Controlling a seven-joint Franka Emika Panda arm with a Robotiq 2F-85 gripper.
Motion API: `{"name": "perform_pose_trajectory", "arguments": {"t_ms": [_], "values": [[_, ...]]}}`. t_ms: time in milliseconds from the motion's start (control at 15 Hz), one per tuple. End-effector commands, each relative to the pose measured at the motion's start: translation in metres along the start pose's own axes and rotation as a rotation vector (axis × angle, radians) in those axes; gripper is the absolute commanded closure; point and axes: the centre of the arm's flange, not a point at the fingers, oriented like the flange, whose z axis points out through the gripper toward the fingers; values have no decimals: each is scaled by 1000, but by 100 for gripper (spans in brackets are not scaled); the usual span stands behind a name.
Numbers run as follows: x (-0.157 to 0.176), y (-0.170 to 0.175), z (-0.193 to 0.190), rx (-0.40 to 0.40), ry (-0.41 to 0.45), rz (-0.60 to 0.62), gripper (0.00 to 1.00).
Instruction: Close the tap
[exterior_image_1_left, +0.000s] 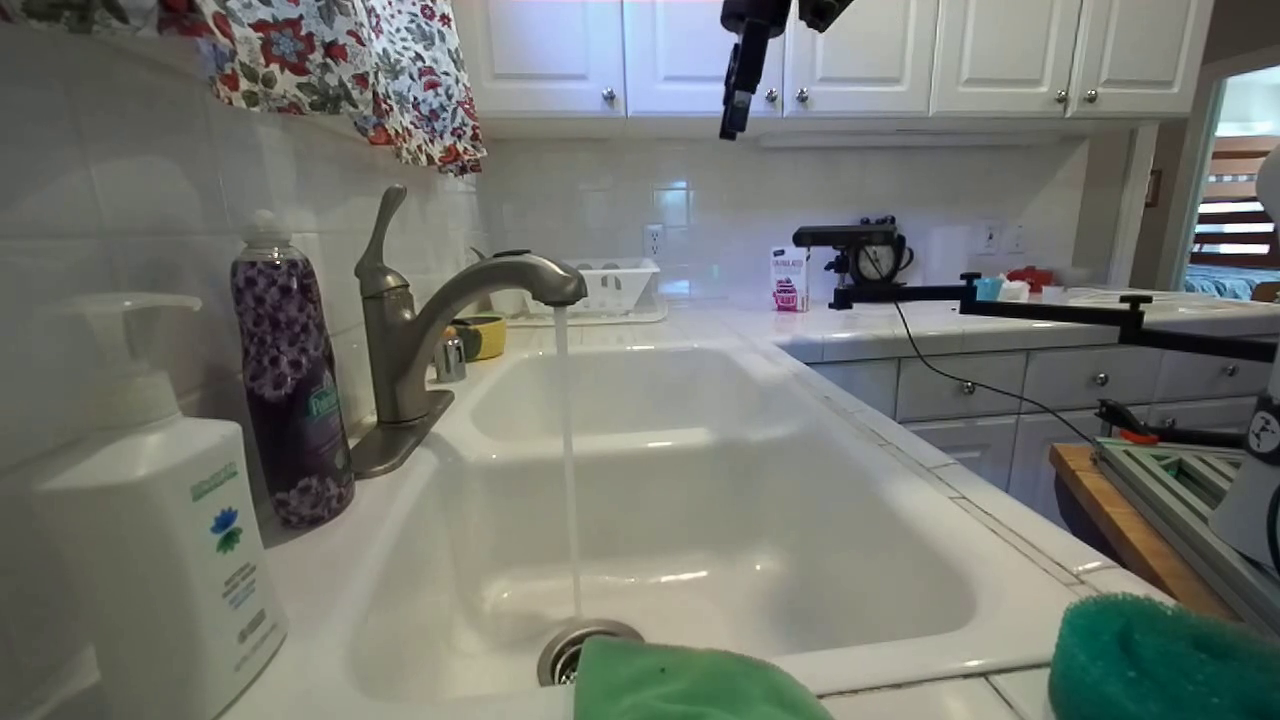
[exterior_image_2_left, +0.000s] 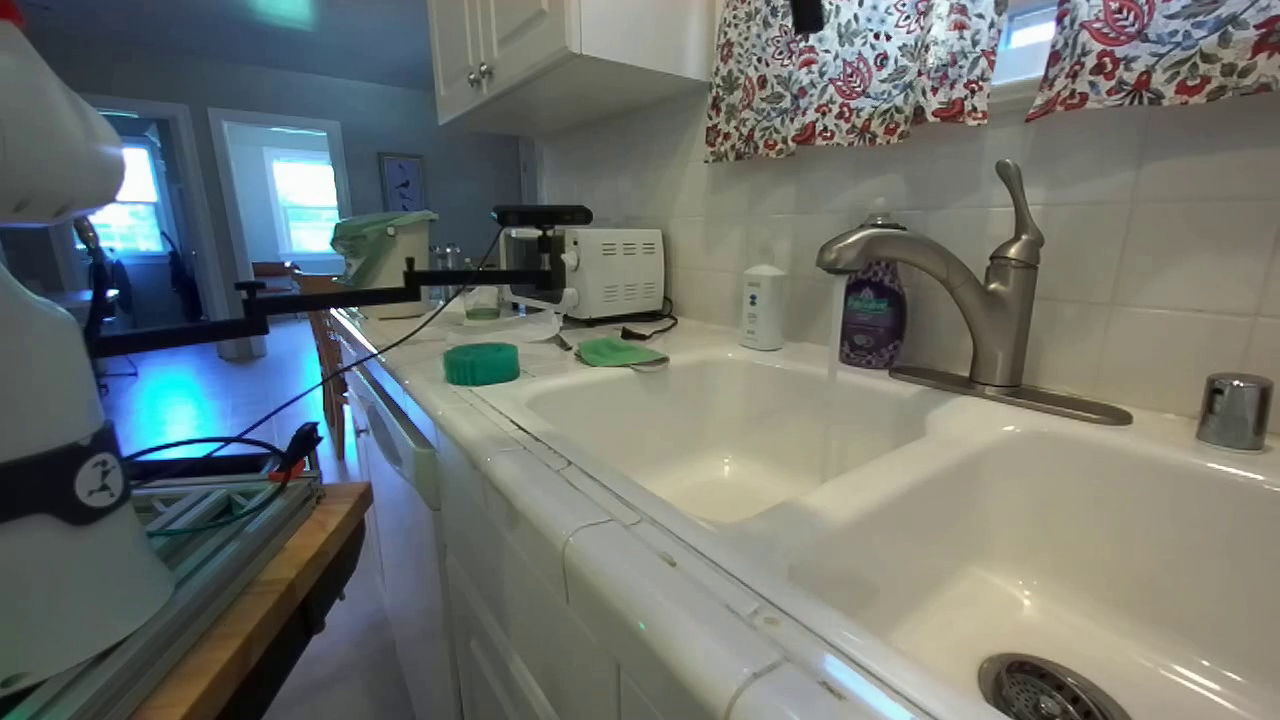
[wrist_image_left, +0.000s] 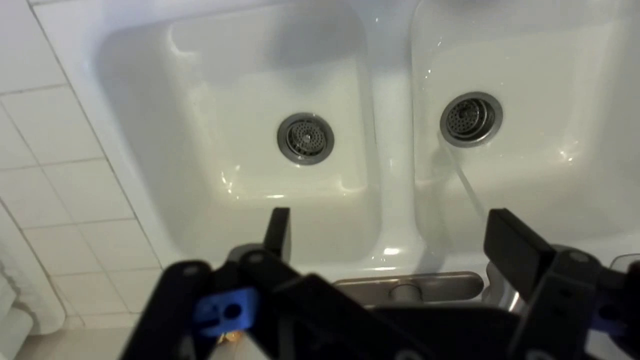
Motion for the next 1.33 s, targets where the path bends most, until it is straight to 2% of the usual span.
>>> {"name": "perform_pose_trajectory", "arguments": {"t_ms": [0, 200, 400, 733, 933, 1267], "values": [[40, 12, -3, 30, 37, -135, 0], [66, 7, 2, 33, 75, -267, 0], [91, -5, 17, -2, 58, -432, 0], [124, -50, 43, -57, 98, -669, 0], [137, -75, 49, -117, 158, -798, 0], [149, -93, 56, -193, 286, -941, 0]]}}
